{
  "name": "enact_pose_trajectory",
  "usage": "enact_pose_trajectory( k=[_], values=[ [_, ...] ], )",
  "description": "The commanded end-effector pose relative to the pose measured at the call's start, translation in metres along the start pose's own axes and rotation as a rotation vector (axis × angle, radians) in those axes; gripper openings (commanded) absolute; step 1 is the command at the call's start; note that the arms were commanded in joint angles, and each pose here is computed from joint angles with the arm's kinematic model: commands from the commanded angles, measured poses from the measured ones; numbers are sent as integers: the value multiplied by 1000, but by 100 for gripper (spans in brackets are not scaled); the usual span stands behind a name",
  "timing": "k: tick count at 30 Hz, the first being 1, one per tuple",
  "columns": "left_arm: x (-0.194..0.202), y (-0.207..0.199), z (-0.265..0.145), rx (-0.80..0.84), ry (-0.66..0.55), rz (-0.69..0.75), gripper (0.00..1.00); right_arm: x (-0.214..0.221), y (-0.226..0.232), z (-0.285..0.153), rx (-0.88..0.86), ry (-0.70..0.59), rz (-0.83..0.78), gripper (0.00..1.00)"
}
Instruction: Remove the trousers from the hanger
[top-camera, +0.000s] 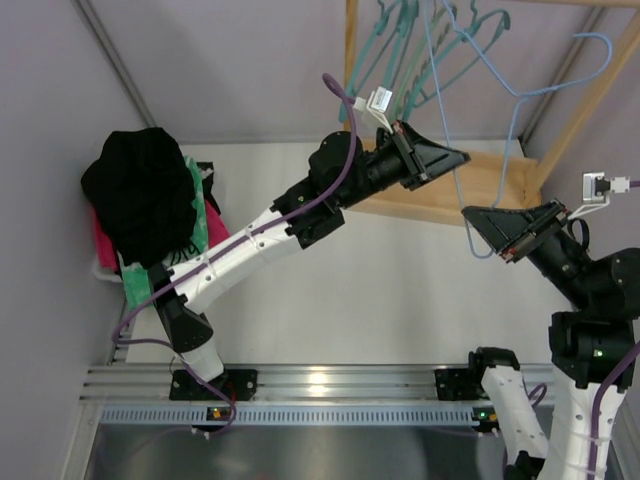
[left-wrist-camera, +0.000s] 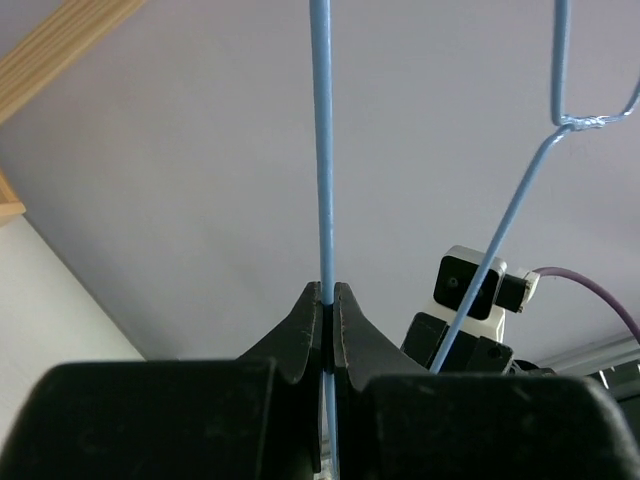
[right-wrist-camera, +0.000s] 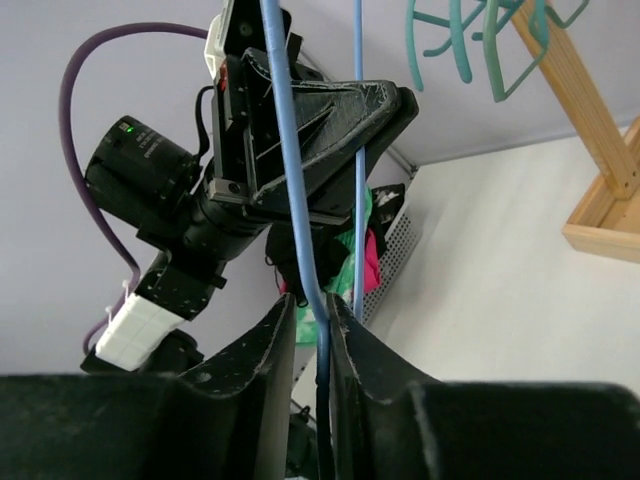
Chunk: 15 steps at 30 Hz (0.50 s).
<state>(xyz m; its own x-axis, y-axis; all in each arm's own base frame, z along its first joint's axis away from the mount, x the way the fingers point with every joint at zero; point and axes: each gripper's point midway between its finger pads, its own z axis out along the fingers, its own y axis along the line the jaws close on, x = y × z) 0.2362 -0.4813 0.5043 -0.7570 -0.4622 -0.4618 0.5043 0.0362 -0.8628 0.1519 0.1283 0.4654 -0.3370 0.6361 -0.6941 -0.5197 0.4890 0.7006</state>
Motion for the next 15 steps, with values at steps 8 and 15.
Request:
enact_pose_trajectory(
  k=[8, 15],
  values=[
    [0, -5, -1, 25, -21, 30, 25, -34, 42, 7, -118, -67, -65, 0],
    [-6, 3, -12, 6, -31, 133, 67, -47, 50, 2, -98, -135, -107, 0]
  ],
)
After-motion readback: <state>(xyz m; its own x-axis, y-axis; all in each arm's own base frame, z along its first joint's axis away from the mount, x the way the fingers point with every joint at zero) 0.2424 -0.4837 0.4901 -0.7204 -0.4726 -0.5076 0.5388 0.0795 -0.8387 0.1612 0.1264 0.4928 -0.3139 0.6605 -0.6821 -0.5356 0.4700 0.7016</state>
